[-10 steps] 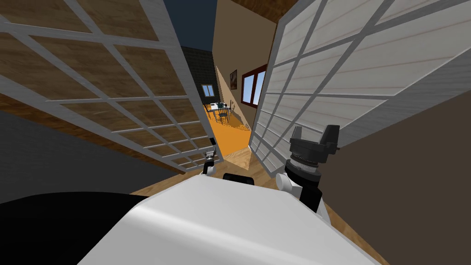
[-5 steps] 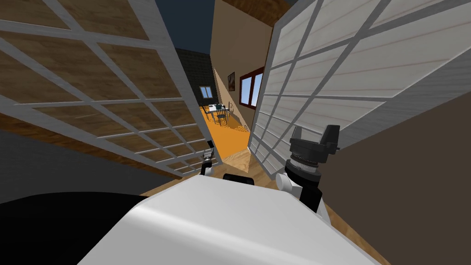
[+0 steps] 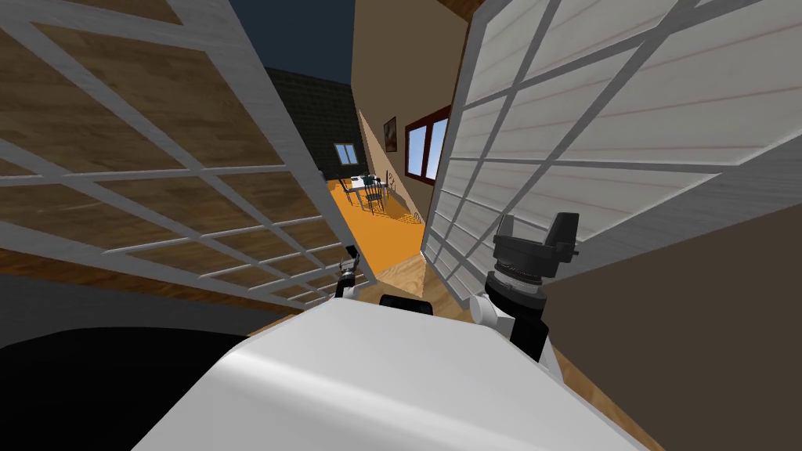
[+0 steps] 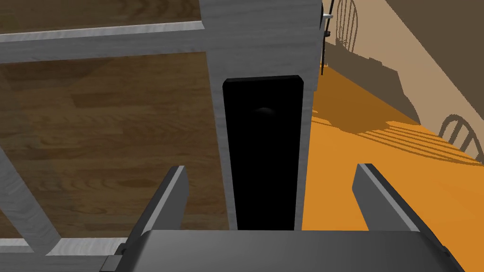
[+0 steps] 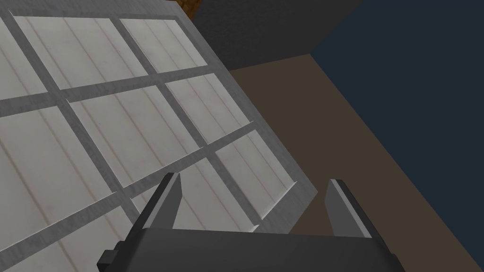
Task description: Pull the door open
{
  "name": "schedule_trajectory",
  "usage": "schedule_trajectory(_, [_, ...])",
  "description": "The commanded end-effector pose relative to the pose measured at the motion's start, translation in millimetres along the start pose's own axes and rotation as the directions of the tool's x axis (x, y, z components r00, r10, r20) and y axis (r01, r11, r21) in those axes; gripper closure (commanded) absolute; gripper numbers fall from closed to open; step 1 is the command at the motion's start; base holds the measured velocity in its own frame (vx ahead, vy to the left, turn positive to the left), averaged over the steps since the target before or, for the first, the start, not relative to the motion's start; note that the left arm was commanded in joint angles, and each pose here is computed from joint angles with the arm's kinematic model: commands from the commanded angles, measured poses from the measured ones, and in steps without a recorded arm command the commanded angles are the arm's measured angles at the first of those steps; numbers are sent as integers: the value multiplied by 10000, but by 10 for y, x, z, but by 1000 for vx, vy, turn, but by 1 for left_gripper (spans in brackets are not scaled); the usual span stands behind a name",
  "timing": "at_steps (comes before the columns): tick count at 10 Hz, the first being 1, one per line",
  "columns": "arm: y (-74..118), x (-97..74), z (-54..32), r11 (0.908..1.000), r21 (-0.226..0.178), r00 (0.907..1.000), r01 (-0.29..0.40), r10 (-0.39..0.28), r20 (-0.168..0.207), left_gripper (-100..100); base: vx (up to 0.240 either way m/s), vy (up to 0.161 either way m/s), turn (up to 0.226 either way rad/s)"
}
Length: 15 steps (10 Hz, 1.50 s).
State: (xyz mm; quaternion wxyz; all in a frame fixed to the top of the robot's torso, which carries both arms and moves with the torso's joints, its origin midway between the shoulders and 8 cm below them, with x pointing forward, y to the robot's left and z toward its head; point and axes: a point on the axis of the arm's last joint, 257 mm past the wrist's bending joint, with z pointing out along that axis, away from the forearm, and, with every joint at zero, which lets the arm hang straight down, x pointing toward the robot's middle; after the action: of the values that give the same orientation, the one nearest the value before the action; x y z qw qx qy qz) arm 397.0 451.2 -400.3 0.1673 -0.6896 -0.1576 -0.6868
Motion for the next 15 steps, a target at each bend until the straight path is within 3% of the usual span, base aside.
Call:
schedule_trajectory(1, [-171,8,-2,9999,118,10000,22,-22,-23,-100,178,7,-78])
schedule_trajectory(2, [-292,14,-6,9998,198,10000,23,-23,-33,-100,203,13,-80])
schedule_trajectory(3, [-237,20,-9,9999,150,10000,1,-1,-27,-100,84,12,-13])
schedule_trajectory(4, [-237,20,-9,9999,150,10000,1,-1,-27,100,-13,-2,12])
schedule_trajectory(9, [-237,20,-9,9999,150,10000,1,-1,-27,100,-15,0,-1])
schedule_trajectory(15, [12,24,-66,9955,-940,10000,80,-83,-25,100,-199,9,-78])
